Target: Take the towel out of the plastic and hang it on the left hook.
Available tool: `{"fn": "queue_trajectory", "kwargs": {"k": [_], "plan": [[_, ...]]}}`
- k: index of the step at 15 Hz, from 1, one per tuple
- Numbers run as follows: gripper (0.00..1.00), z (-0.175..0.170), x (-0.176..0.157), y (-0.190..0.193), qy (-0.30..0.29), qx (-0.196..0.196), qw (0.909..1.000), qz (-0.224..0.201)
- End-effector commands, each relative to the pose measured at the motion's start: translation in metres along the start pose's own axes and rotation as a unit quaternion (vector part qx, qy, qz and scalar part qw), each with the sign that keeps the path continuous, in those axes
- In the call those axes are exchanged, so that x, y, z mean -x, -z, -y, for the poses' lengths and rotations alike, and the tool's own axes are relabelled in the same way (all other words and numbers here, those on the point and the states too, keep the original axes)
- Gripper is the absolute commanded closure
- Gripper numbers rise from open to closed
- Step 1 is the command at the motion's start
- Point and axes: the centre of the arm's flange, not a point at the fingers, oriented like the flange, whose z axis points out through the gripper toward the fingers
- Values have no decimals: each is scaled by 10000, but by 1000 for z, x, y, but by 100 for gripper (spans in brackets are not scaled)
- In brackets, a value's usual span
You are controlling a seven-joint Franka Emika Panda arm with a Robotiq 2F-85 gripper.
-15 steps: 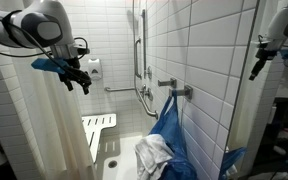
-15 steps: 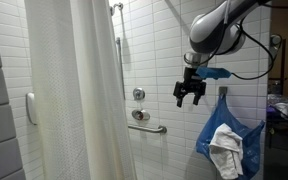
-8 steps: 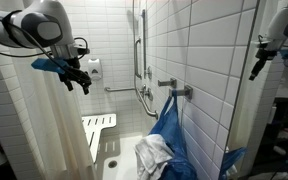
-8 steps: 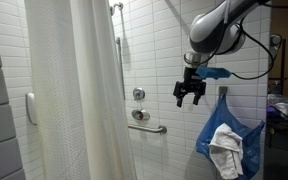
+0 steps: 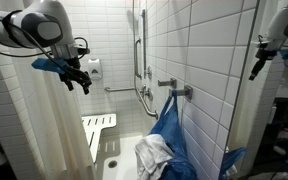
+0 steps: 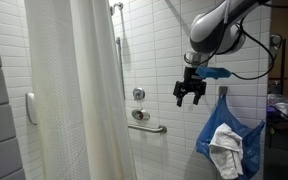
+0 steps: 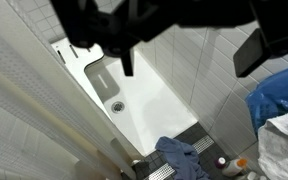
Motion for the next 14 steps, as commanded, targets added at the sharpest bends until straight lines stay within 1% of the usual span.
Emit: {"fn": "queue_trajectory", "kwargs": {"k": [1, 4, 7, 11, 14], "plan": [[0, -3, -7, 0, -472, 122, 9986, -213], [0, -17, -18, 1, -981, 226, 9940, -426], [0, -38, -30, -1, -1374, 464, 9871, -676], [0, -73, -53, -5, -1615, 744, 9801, -886], [0, -89, -72, -10, -1745, 854, 9773, -848]]}}
